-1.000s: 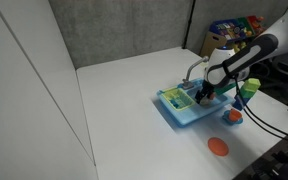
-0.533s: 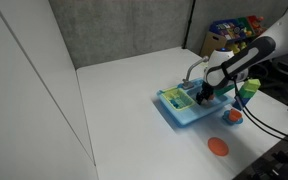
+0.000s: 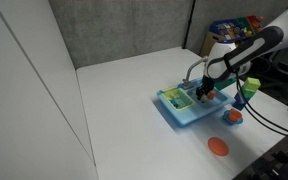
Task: Pick up the detergent from the sink and put it on the table
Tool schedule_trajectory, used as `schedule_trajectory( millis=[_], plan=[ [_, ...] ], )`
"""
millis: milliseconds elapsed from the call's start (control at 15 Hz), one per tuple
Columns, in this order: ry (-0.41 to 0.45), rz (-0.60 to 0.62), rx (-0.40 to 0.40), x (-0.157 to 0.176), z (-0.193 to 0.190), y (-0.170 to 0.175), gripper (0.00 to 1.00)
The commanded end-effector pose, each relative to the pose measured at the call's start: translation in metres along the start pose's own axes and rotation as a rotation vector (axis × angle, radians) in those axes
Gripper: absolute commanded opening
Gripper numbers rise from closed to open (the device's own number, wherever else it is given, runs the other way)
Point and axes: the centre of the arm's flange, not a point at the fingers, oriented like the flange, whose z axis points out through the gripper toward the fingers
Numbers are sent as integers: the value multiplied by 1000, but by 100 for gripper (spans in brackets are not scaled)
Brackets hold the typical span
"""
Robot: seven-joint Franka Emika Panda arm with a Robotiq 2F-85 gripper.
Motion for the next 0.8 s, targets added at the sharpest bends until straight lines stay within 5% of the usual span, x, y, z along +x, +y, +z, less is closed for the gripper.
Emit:
schedule_trajectory(
  millis=[0, 733],
  plan=[
    [-37, -27, 36, -13, -40, -3, 36],
    [-187, -112, 73, -66, -84, -36, 36]
  ],
)
